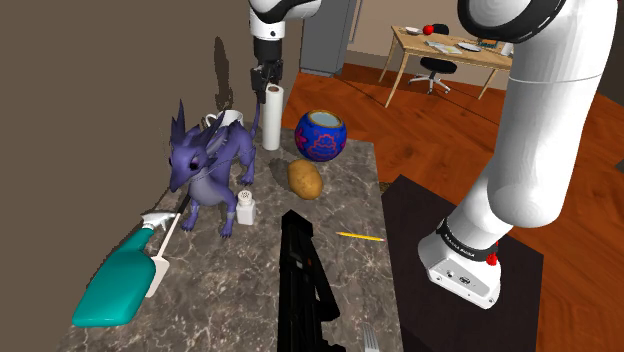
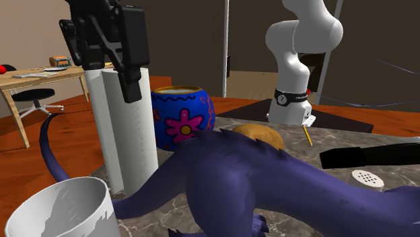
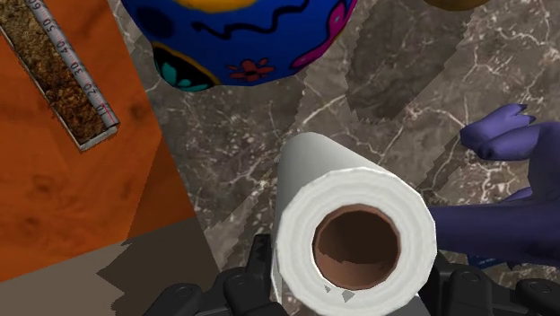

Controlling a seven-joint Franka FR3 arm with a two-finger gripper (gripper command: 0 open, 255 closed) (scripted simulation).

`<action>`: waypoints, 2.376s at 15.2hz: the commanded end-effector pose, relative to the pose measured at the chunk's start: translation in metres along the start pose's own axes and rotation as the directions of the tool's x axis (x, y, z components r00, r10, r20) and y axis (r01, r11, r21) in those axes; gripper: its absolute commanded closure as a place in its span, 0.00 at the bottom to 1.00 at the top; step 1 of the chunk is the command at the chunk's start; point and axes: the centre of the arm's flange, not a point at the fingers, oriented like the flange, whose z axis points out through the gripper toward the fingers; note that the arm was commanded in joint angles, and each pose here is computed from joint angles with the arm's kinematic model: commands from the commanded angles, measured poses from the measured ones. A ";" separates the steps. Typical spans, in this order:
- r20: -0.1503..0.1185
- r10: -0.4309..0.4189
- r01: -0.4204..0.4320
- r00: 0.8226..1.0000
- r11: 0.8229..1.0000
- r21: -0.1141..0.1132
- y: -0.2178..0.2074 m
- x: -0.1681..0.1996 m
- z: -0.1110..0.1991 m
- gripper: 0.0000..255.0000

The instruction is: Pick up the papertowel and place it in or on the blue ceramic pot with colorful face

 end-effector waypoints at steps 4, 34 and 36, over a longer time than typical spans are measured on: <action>0.001 -0.001 0.001 1.000 1.000 0.001 0.000 0.000 0.001 1.00; 0.001 -0.001 0.001 1.000 1.000 0.001 -0.009 -0.006 -0.157 1.00; 0.001 -0.001 0.001 1.000 1.000 0.001 -0.009 -0.007 -0.168 1.00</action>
